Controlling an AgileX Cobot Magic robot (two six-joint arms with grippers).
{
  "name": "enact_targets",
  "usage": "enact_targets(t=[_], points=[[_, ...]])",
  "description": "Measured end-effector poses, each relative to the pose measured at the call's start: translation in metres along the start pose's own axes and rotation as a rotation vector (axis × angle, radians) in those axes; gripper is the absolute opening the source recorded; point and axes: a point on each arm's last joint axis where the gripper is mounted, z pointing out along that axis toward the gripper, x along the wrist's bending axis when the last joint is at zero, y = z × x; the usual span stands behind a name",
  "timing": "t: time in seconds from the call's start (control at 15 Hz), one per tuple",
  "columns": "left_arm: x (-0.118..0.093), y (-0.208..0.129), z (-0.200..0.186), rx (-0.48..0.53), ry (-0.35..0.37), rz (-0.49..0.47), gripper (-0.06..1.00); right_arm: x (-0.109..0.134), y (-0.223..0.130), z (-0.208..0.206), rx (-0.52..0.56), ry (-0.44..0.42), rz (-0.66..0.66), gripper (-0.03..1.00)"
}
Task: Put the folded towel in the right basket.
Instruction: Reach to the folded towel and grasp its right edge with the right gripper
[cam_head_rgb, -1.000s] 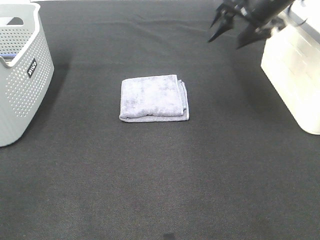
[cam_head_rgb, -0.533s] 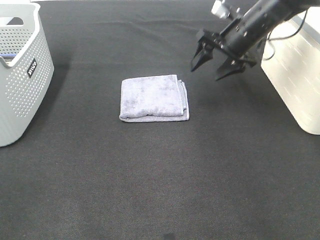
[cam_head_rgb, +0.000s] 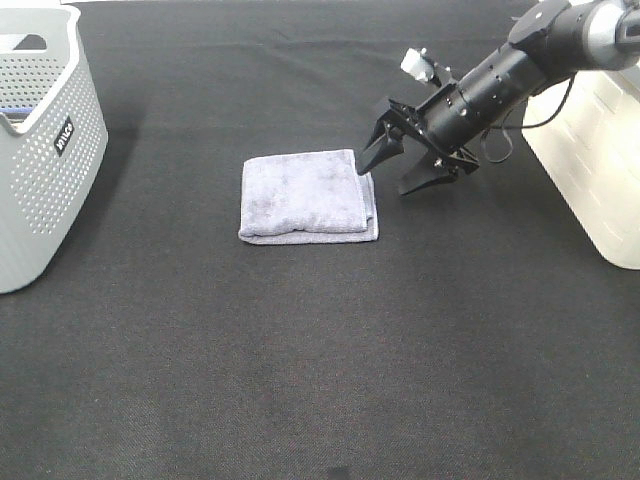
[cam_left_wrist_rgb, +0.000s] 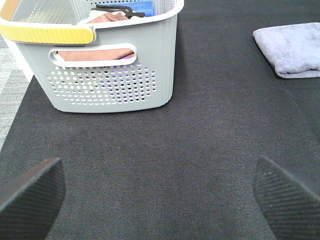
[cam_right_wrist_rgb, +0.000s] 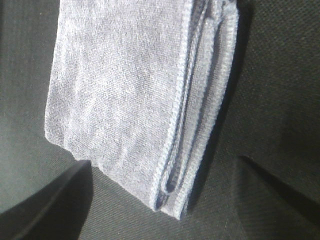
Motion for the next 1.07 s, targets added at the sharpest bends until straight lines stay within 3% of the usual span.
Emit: enact_targets(t=[0.27, 0.47, 0.87, 1.07], points=[[0.0, 0.0, 0.0, 0.0, 0.0, 0.0, 0.97, -0.007, -0.006, 0.015, 0.041, 0.023, 0.019, 0.72], [0.0, 0.0, 0.0, 0.0, 0.0, 0.0, 0.97, 0.004, -0.012, 0.033, 0.068, 0.028, -0.031, 0.72], [0.0, 0.0, 0.0, 0.0, 0.0, 0.0, 0.97, 0.012, -0.011, 0.044, 0.036, 0.004, -0.061, 0.72], [0.0, 0.0, 0.0, 0.0, 0.0, 0.0, 0.97, 0.016, -0.005, 0.029, 0.025, -0.06, -0.096, 0.72]])
